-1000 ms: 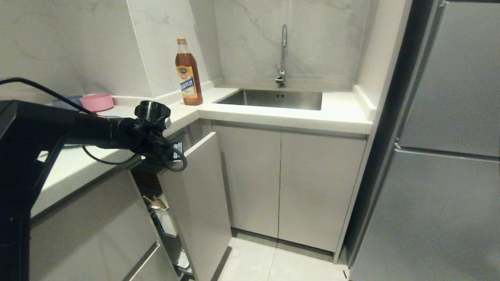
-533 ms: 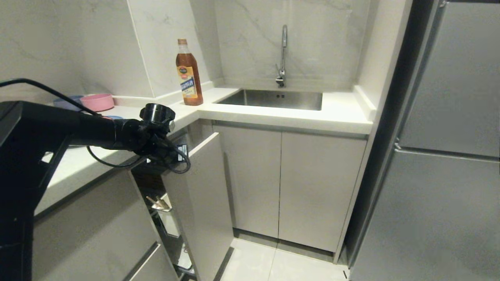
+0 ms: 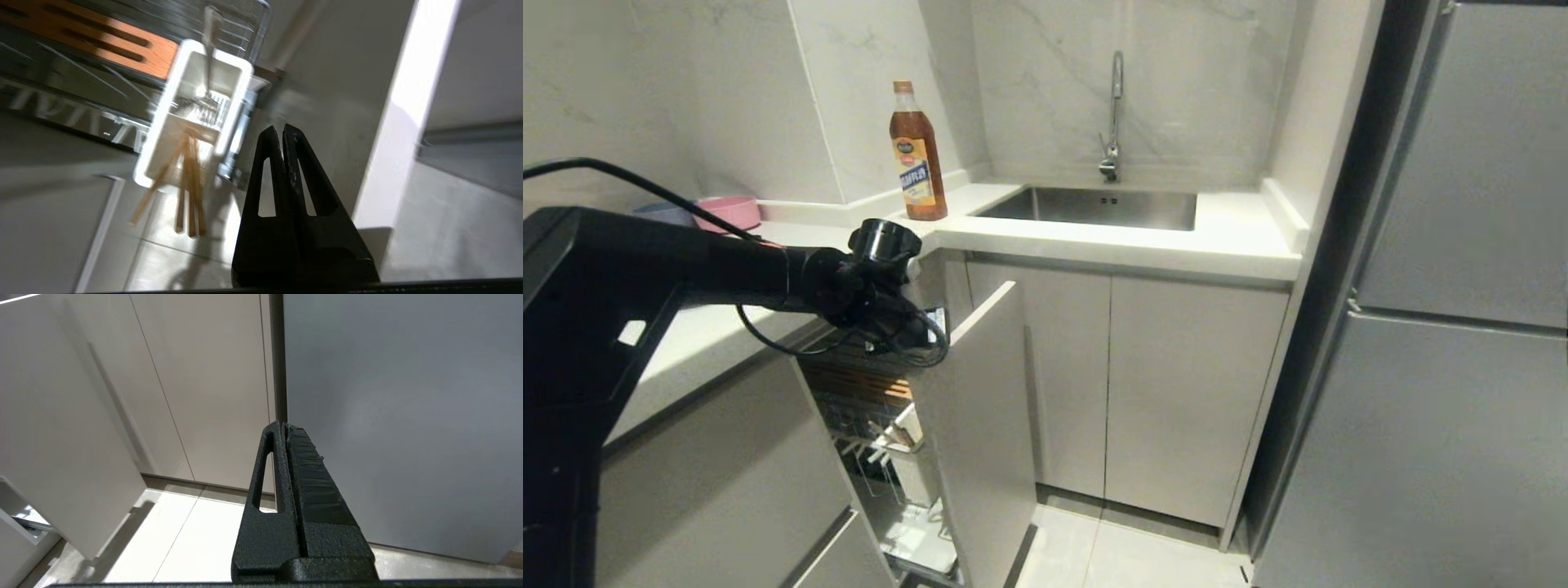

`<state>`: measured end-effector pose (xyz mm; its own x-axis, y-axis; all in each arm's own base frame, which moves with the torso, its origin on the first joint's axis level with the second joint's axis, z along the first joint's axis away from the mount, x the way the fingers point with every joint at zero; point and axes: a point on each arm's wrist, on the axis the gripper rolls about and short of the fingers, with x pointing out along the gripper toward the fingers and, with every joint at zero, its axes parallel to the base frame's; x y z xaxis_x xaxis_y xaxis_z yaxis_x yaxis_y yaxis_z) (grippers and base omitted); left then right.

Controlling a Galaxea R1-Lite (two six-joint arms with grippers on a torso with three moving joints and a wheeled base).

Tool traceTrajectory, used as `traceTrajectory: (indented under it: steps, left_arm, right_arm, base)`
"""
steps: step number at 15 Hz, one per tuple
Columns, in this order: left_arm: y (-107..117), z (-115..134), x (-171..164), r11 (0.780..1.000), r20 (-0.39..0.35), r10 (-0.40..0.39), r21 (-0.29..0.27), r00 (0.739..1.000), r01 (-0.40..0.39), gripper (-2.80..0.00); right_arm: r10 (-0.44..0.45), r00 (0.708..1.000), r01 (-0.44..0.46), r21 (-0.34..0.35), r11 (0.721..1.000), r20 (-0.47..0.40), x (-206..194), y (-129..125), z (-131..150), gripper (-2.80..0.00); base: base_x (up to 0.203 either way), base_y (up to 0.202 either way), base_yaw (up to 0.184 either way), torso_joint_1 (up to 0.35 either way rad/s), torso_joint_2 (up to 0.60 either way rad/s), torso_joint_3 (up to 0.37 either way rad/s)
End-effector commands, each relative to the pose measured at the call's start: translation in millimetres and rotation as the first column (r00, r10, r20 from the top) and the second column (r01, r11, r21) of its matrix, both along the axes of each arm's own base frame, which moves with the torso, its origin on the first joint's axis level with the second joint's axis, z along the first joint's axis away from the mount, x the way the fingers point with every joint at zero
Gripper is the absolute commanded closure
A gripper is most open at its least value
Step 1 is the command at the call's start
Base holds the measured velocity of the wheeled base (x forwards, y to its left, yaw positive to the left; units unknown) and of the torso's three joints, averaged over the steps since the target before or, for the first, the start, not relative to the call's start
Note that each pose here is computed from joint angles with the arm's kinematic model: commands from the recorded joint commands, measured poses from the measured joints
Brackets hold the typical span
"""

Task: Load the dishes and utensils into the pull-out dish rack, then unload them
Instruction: Open the cupboard

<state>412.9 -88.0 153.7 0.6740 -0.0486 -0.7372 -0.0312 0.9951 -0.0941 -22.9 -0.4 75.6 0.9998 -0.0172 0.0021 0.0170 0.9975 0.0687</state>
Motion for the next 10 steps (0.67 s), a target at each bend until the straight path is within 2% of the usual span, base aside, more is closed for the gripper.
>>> traceTrajectory:
  steps: [1,2,3,4,10]
  left_arm:
    - [-6,8,-6,1.0,0.005,-0.023,-0.018,1.0,0.023,0.0]
    - [-8,8,-7,0.999,-0.002,-0.028,-0.027,1.0,0.028,0.0]
    - [-15,12,-13,0.996,-0.015,-0.05,-0.074,0.999,0.049,0.0]
    - [-19,12,-16,0.994,-0.027,-0.067,-0.092,0.997,0.065,0.0]
    - [-43,6,-27,0.988,-0.062,-0.103,-0.119,0.993,0.095,0.0]
  right_arm:
    - [0.0,1.0,0.0,0.0,1.0,-0.001,0,0,0,0.0]
    - [0.0,1.0,0.0,0.0,1.0,-0.001,0,0,0,0.0]
    - [-0.001,1.0,0.001,0.0,1.0,-0.001,0,0,0,0.0]
    - [0.0,1.0,0.0,0.0,1.0,-0.001,0,0,0,0.0]
    - [-0.001,1.0,0.001,0.0,1.0,-0.001,0,0,0,0.0]
  base:
    - [0.0,0.0,0.0,0.0,0.0,0.0]
    - [0.0,0.0,0.0,0.0,0.0,0.0]
    - [0.0,0.0,0.0,0.0,0.0,0.0]
    - [0.0,0.0,0.0,0.0,0.0,0.0]
    - [0.0,0.0,0.0,0.0,0.0,0.0]
